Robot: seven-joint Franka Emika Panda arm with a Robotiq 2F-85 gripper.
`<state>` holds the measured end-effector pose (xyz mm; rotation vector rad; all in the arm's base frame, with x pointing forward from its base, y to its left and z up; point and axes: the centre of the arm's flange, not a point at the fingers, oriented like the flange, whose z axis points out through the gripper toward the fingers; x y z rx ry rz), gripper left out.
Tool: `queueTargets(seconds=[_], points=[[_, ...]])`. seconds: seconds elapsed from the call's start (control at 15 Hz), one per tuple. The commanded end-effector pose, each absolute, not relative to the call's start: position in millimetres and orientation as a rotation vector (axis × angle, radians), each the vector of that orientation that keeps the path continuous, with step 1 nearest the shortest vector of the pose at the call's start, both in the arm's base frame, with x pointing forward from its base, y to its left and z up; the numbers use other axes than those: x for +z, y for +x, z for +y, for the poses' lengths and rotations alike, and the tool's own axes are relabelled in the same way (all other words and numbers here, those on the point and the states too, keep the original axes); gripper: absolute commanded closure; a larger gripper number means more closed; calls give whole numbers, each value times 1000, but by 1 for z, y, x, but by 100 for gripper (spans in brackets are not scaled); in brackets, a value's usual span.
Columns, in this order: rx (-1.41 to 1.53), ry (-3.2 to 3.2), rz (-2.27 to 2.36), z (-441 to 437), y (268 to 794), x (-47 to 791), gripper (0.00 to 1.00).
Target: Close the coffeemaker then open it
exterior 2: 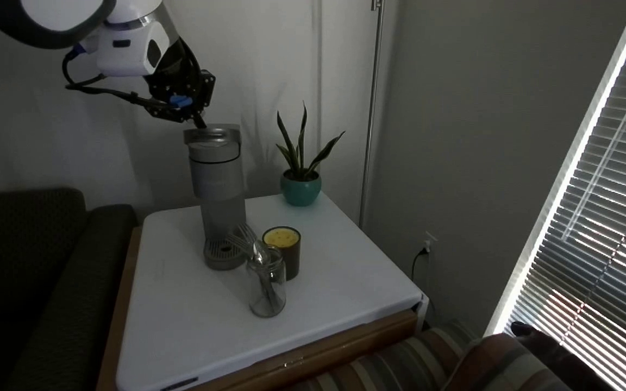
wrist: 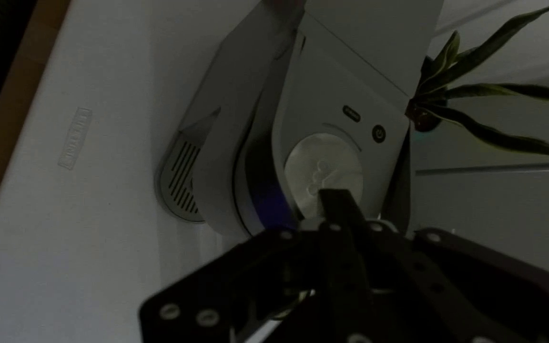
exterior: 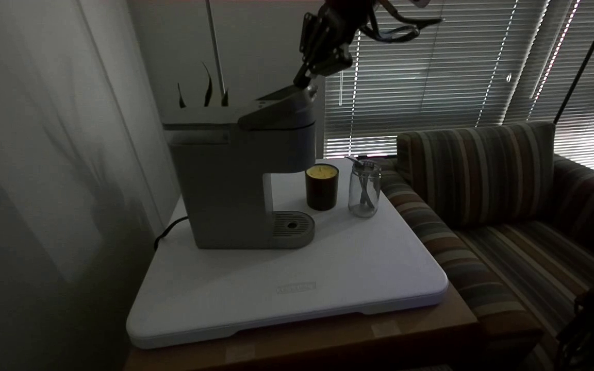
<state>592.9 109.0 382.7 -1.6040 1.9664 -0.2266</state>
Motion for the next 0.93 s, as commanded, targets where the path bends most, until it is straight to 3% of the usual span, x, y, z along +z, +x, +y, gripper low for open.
queueTargets(seconds=[0.0,0.87], points=[[-235,-1596,1968,100,591,380,100],[-288,-1559,1974,82,596,392,100]])
